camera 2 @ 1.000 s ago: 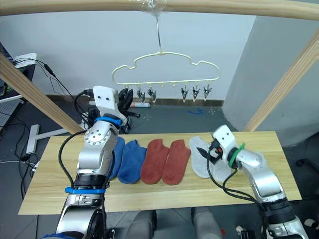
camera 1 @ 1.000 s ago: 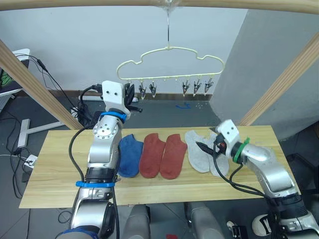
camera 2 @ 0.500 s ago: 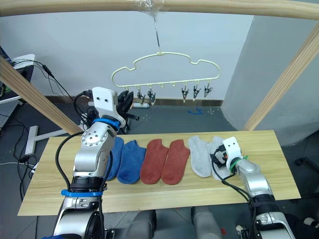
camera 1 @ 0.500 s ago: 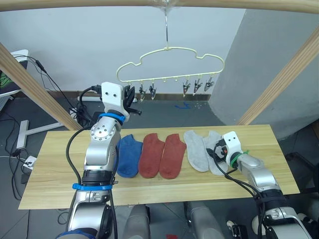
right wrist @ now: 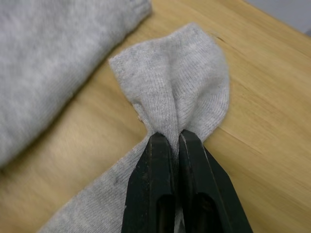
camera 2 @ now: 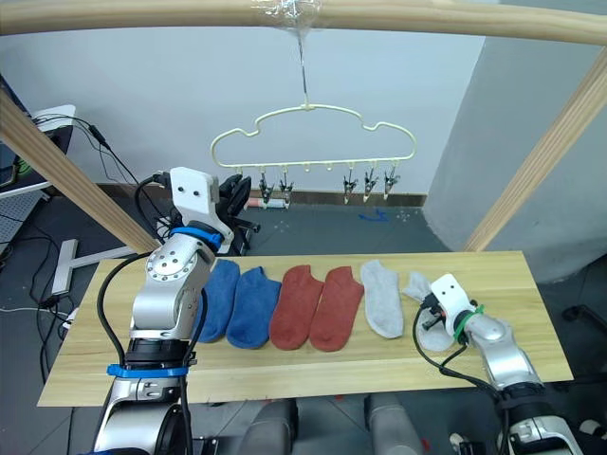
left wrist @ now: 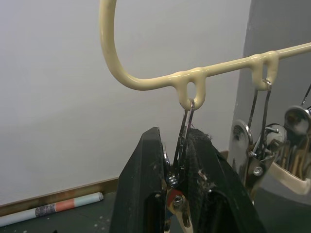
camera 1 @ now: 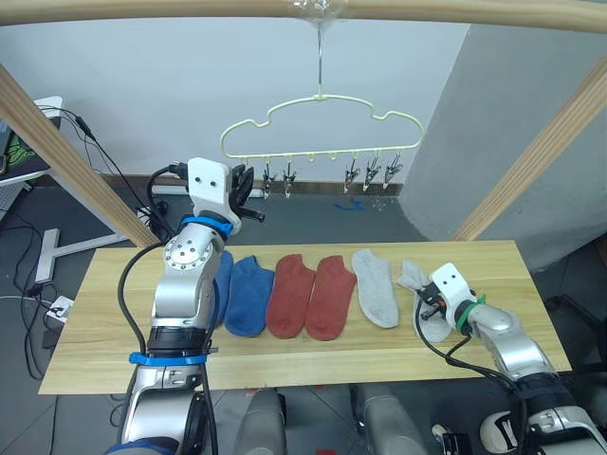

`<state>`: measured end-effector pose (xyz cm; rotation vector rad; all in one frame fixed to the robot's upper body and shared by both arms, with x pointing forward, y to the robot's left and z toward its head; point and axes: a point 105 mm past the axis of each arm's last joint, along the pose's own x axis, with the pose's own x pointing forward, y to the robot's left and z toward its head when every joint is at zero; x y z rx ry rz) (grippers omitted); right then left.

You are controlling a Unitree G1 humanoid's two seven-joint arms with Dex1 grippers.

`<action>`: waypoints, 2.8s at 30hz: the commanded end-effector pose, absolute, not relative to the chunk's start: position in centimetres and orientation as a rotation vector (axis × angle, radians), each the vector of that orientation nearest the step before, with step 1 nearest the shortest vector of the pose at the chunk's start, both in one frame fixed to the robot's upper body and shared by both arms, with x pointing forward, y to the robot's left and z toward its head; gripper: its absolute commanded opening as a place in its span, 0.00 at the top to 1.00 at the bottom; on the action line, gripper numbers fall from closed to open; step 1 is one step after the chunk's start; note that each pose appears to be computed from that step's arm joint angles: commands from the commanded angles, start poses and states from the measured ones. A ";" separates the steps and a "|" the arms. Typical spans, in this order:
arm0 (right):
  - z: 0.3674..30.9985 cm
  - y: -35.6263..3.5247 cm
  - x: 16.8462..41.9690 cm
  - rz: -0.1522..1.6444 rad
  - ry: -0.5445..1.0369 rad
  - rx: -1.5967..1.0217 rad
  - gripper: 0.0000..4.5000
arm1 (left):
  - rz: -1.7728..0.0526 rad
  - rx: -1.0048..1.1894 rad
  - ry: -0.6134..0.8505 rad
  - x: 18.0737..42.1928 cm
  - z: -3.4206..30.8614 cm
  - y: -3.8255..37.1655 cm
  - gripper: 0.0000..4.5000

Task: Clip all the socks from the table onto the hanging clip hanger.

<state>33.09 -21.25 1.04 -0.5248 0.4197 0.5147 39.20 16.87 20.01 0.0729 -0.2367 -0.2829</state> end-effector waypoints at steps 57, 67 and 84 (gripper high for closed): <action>17.0 2.0 30.8 0.929 -0.383 -0.537 0.99 | -0.769 -0.742 0.212 36.1 22.6 15.1 0.95; 17.6 2.1 30.9 0.918 -0.415 -0.546 0.99 | -0.769 -0.743 0.217 35.9 22.6 15.3 0.95; 17.2 1.7 30.0 0.930 -0.425 -0.493 0.99 | -0.781 -0.756 0.220 35.8 22.8 15.5 0.95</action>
